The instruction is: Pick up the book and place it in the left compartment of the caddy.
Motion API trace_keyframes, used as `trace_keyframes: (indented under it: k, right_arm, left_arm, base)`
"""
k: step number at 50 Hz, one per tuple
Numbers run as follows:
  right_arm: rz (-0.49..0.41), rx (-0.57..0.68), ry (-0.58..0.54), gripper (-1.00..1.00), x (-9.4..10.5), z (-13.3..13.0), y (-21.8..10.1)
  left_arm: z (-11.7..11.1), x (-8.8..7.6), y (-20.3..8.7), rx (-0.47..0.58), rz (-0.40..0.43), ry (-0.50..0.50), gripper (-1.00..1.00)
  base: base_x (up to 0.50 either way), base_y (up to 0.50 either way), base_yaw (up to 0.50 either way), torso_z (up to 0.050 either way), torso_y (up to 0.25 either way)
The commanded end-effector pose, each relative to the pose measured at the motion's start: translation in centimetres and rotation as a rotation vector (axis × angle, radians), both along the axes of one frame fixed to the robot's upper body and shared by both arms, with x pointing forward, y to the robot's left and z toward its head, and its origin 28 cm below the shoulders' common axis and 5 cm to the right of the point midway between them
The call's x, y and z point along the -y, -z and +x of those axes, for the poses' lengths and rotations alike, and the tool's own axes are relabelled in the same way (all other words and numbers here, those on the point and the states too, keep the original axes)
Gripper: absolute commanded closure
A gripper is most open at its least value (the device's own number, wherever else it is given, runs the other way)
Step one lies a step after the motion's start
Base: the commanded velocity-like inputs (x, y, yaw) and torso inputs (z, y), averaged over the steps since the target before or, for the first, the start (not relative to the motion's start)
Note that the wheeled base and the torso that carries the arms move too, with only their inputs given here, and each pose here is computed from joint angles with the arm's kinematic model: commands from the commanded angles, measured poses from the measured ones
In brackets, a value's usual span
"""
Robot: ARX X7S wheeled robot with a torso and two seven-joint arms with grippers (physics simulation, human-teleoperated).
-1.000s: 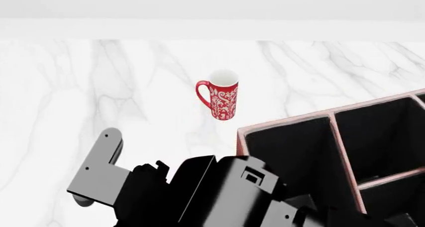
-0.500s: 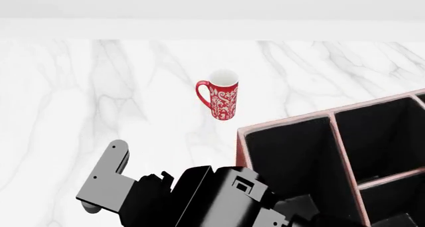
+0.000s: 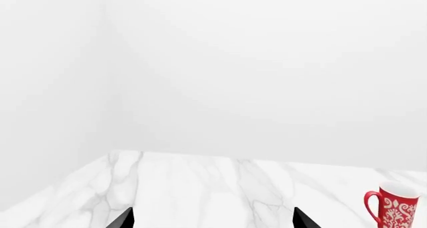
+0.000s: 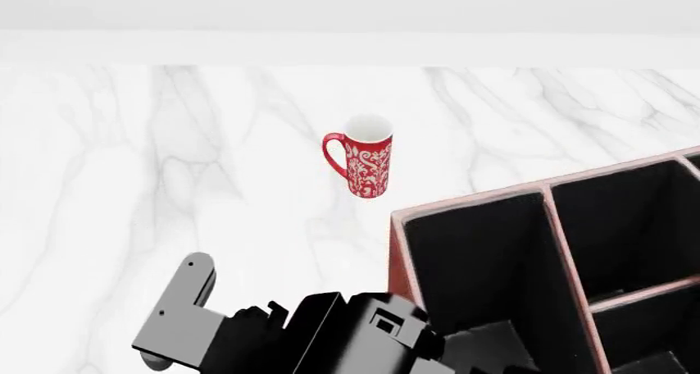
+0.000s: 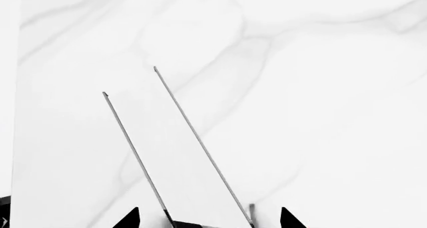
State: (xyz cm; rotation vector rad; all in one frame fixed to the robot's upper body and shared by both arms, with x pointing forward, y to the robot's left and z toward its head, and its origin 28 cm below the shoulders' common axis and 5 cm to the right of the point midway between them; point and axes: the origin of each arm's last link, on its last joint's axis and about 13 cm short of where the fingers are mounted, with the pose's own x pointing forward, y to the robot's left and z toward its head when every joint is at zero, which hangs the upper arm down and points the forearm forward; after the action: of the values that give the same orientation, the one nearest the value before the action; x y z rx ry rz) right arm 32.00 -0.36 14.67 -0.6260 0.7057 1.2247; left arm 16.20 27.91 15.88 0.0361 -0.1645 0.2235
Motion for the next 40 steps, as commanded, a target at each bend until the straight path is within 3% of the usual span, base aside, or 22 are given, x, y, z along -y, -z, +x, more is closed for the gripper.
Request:
trace_keyframes:
  k: [1, 36, 37, 40]
  right_arm:
    - [-0.013, -0.012, -0.016, -1.0, 0.0, -0.1, 0.6]
    - [-0.015, -0.001, -0.009, -1.0, -0.1, 0.3, 1.6]
    - [-0.017, 0.001, -0.007, 1.0, -0.1, 0.3, 1.7]
    - [-0.016, 0.004, -0.007, 1.0, 0.0, 0.4, 1.7]
  left_arm:
    - [0.0, 0.0, 0.0, 0.001, 0.001, 0.001, -1.0]
    - [-0.2, 0.0, -0.1, 0.009, 0.001, 0.001, -1.0]
    - [-0.2, 0.0, -0.1, 0.009, 0.002, 0.002, -1.0]
    - [-0.2, 0.0, -0.1, 0.009, 0.002, 0.003, -1.0]
  base:
    - [0.0, 0.0, 0.0, 0.0, 0.0]
    - [0.0, 0.0, 0.0, 0.0, 0.0]
    - [0.0, 0.0, 0.0, 0.0, 0.0]
    - [0.0, 0.0, 0.0, 0.0, 0.0]
